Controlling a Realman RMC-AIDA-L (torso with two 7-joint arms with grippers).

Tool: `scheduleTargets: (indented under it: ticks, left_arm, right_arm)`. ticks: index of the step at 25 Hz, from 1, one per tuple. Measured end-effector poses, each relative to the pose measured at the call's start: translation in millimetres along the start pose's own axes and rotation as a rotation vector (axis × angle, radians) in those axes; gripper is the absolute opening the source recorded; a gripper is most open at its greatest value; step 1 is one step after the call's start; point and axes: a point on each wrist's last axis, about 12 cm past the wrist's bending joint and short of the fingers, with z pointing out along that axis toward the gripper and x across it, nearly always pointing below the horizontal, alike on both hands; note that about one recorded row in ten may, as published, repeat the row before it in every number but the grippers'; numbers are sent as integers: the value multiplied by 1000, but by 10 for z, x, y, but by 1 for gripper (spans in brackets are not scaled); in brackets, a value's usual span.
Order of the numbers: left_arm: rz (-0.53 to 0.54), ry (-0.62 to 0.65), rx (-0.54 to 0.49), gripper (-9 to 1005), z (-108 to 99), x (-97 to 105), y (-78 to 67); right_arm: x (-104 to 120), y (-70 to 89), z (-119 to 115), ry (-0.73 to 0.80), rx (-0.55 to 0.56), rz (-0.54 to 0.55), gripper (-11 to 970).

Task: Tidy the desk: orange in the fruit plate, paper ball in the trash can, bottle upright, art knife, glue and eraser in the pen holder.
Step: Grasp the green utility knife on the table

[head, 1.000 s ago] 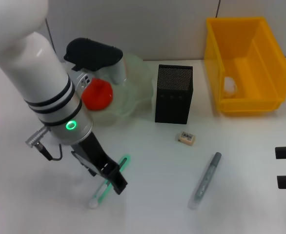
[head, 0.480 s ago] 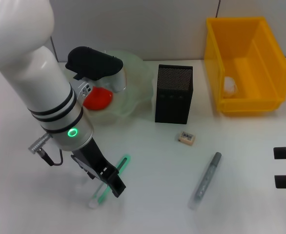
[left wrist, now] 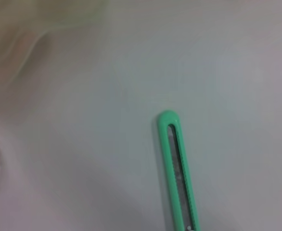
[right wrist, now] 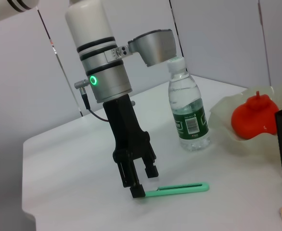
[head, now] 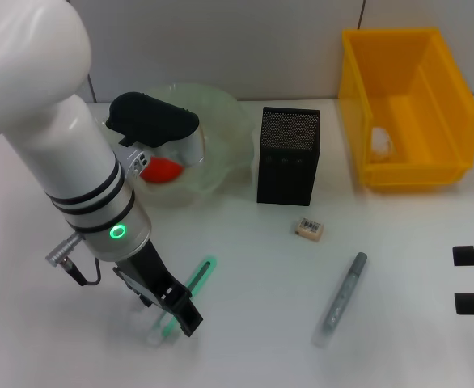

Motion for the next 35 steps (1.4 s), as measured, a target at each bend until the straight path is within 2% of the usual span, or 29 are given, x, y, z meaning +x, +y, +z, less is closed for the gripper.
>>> scheduleTargets:
  ticks: [18, 35]
  left_arm:
    - [7, 7, -18, 800, 71, 16, -5]
    - [15, 18, -27, 750, 87, 30, -9]
  right_arm:
    - [11, 10, -2, -1, -2, 0, 767]
    - [15, 10, -3, 0, -2, 1, 767]
